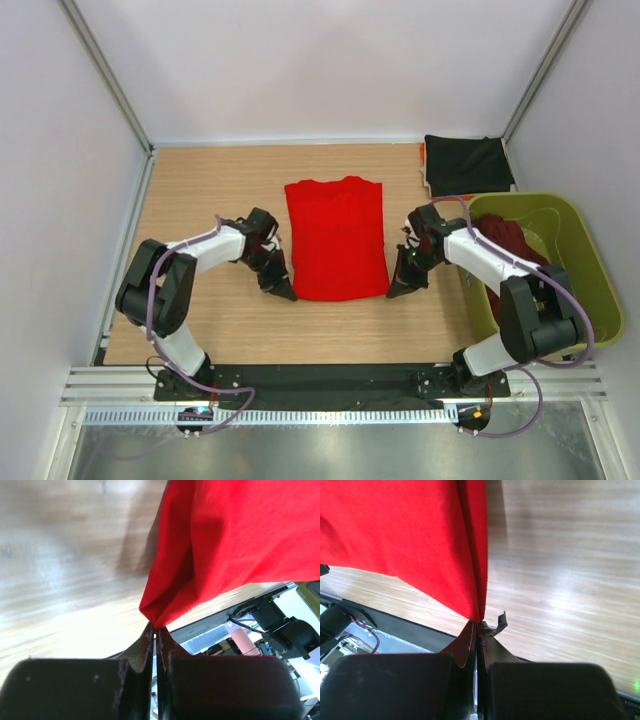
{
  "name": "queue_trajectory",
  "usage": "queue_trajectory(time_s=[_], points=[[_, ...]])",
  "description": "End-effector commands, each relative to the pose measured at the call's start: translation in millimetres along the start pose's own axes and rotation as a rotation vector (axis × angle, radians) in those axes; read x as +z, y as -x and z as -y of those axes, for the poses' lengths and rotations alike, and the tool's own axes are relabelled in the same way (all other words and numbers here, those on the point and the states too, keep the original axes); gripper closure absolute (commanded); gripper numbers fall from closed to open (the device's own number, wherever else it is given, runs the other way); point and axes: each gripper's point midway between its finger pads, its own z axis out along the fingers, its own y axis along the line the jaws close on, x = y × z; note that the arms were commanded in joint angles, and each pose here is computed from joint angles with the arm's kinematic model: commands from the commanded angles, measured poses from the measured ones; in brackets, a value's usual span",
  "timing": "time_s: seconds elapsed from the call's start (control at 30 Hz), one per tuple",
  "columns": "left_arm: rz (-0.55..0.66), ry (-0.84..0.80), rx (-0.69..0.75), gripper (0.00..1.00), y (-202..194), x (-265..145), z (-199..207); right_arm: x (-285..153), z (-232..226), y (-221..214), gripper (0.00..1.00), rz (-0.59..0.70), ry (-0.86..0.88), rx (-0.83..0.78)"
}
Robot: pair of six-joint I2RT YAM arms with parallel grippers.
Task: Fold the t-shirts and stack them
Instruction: Fold the tshirt
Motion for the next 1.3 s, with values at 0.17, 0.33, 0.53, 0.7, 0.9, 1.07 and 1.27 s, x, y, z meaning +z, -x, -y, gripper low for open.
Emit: queue_trajectory(time_s=[0.17, 0.33, 0.53, 0.7, 0.9, 1.07, 1.27], points=[[0.076, 0.02, -0.067, 1.0, -13, -29, 5, -26, 6, -11, 0.99, 0.073, -0.048, -0.007], [0.126, -0.02, -0.06, 1.0, 4, -46, 33, -46, -10, 14, 0.99, 0.155, -0.048, -0.034], [0.187, -0.026, -0.049, 1.0, 34, -70, 52, -64, -31, 52, 0.99, 0.233, -0.051, -0.051], [0.245, -0.053, -0.04, 1.0, 78, -91, 73, -80, -57, 97, 0.99, 0.304, -0.048, -0.084], [0.34, -0.118, -0.038, 1.0, 152, -125, 115, -92, -81, 164, 0.99, 0.362, -0.057, -0.094], [0.416, -0.198, -0.073, 1.0, 206, -137, 138, -89, -92, 214, 0.99, 0.405, -0.064, -0.072], [0.498, -0.395, -0.089, 1.0, 270, -135, 172, -89, -108, 275, 0.99, 0.517, -0.007, -0.035]])
